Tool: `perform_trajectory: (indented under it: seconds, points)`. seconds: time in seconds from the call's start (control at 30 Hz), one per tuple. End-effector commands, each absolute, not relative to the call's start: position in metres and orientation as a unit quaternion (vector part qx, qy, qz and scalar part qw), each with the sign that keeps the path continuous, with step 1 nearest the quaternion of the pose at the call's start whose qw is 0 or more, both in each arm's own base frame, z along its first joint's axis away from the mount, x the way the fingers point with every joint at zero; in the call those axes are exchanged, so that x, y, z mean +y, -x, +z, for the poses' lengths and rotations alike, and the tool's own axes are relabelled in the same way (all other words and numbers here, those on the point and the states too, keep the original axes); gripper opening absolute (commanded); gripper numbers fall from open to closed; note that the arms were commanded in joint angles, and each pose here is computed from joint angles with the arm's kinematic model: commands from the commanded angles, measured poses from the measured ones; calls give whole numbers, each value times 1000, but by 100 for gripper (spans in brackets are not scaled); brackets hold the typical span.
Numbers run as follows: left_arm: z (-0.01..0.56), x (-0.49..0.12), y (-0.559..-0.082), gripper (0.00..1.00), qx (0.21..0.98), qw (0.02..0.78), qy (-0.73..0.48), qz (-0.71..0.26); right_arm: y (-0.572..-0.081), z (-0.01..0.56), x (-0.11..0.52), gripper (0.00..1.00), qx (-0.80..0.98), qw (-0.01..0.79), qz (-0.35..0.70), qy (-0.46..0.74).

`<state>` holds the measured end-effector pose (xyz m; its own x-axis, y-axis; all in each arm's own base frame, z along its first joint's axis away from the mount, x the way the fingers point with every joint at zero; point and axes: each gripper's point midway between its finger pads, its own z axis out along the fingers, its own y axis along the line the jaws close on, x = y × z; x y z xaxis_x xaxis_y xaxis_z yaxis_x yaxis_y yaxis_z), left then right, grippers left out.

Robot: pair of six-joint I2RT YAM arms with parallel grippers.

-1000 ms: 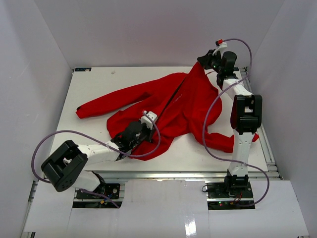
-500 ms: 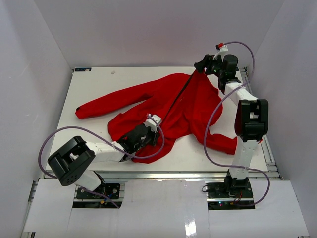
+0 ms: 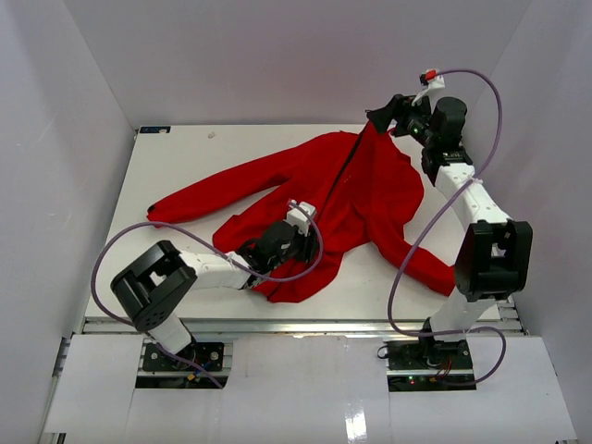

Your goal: Zip up the jacket

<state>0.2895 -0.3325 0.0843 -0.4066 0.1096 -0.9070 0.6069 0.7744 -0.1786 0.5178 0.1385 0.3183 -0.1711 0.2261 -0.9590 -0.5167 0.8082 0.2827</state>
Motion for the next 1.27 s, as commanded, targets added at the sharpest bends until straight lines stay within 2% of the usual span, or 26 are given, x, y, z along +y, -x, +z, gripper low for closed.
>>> perform_trajectory:
  seconds: [0.0,0.1,0.33,0.57,0.7,0.87,0.97,1.23]
  points:
    - [153,-335,-296,77,775,535,-215,-257,-457,303,183,82,726,597,329,95]
    - [193,-323,-296,97,770,551,-207,-245,-426,313,191,92,744,599,287,80]
    - [279,-287,-288,98,738,608,-165,-239,-340,307,192,90,761,573,301,47]
    - [323,-255,-249,98,690,643,-166,-288,-283,273,168,90,813,529,234,66]
    - [306,-247,-237,98,677,649,-166,-307,-258,245,162,90,817,522,229,87]
    - [285,-244,-227,98,657,658,-182,-318,-239,238,159,90,790,550,253,102]
    - [287,-237,-222,98,631,681,-180,-325,-235,237,156,90,785,556,256,98]
    - [278,-229,-222,98,645,680,-170,-305,-239,240,141,90,779,580,229,68]
